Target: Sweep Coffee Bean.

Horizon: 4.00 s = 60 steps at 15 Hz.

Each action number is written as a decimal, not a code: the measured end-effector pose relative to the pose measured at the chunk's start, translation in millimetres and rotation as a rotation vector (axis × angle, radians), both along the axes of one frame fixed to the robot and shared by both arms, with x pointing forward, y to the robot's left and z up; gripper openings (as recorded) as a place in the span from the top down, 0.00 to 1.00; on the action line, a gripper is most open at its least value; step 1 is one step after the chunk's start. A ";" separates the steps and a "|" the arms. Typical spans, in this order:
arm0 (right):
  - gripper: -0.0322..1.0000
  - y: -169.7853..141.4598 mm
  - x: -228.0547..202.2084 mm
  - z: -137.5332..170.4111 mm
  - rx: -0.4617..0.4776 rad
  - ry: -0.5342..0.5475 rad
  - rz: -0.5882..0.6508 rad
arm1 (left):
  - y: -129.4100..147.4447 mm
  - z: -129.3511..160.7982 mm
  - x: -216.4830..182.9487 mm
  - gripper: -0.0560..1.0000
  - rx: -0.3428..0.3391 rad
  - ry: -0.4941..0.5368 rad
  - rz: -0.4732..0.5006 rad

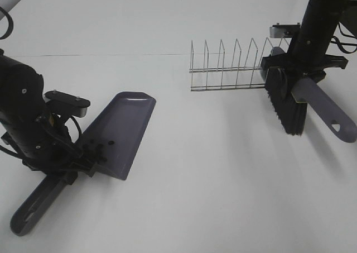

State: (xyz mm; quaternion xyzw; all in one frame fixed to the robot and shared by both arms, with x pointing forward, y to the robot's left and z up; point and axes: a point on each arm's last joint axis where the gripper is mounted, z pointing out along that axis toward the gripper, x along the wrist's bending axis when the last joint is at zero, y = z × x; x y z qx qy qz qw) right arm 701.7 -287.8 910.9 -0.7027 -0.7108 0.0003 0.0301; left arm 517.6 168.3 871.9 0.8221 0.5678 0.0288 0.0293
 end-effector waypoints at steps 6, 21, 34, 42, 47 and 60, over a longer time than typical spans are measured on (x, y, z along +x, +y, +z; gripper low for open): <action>0.69 0.6 40.3 2.5 0.002 -0.134 -0.012 | 0.3 0.1 -1.3 0.65 0.004 0.016 0.005; 0.43 3.8 59.4 11.7 0.062 -0.226 -0.061 | -0.6 -0.1 -3.2 0.65 -0.008 0.037 0.034; 0.36 6.9 44.8 103.7 0.093 -0.401 -0.065 | -3.9 -0.1 -5.7 0.65 -0.049 0.068 0.131; 0.36 5.2 -73.4 140.5 0.079 -0.239 -0.022 | -9.3 4.2 6.6 0.65 -0.073 0.028 0.209; 0.36 4.3 -144.6 140.9 0.078 -0.162 -0.023 | -15.2 -1.9 23.3 0.65 -0.073 -0.017 0.189; 0.36 7.2 -257.1 207.8 0.134 -0.420 -0.005 | -22.7 46.1 39.7 0.24 -0.058 -0.011 0.135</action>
